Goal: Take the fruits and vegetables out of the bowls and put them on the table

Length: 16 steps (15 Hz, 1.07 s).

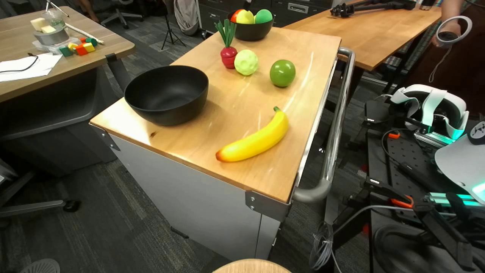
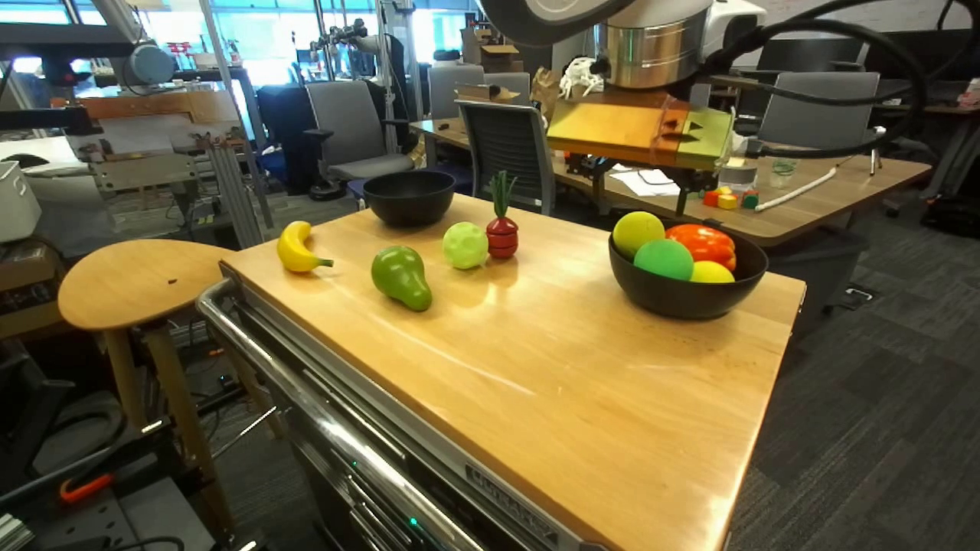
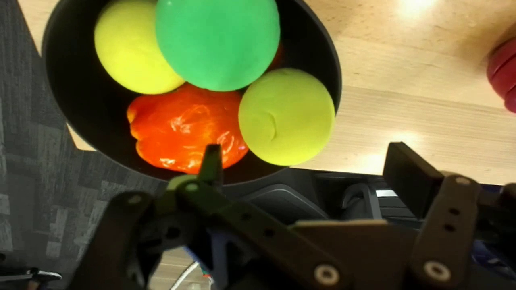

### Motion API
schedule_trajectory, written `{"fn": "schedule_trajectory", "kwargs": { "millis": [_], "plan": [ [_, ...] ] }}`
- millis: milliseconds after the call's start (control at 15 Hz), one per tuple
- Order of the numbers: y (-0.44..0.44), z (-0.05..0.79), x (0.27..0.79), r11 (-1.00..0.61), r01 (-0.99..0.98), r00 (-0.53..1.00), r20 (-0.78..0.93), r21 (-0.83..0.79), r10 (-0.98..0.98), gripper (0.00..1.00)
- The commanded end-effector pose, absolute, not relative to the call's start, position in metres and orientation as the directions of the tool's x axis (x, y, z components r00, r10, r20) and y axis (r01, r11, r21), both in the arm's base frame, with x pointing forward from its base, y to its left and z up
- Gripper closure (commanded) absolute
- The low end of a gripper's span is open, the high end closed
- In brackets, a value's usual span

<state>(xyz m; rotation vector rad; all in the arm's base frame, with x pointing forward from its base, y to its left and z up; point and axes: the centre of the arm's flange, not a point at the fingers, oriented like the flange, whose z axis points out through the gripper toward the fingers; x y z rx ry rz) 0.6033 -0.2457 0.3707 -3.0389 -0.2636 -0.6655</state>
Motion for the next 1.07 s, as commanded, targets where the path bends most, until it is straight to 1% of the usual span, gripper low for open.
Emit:
{"fn": "schedule_trajectory", "kwargs": {
  "millis": [0, 333, 800, 933, 1000],
  "plan": [
    [-0.254, 0.367, 0.634, -0.997, 0.066, 0.917, 0.391, 0.047, 0.079, 0.00],
    [-0.264, 0.354, 0.647, -0.998, -0.040, 0.930, 0.367, 0.043, -0.021, 0.00],
    [-0.267, 0.338, 0.651, -0.996, -0.087, 0.933, 0.352, 0.033, -0.070, 0.01],
    [-0.269, 0.334, 0.652, -0.994, -0.106, 0.935, 0.344, 0.029, -0.090, 0.04],
    [-0.270, 0.333, 0.652, -0.992, -0.120, 0.937, 0.333, 0.027, -0.105, 0.09]
  ]
}}
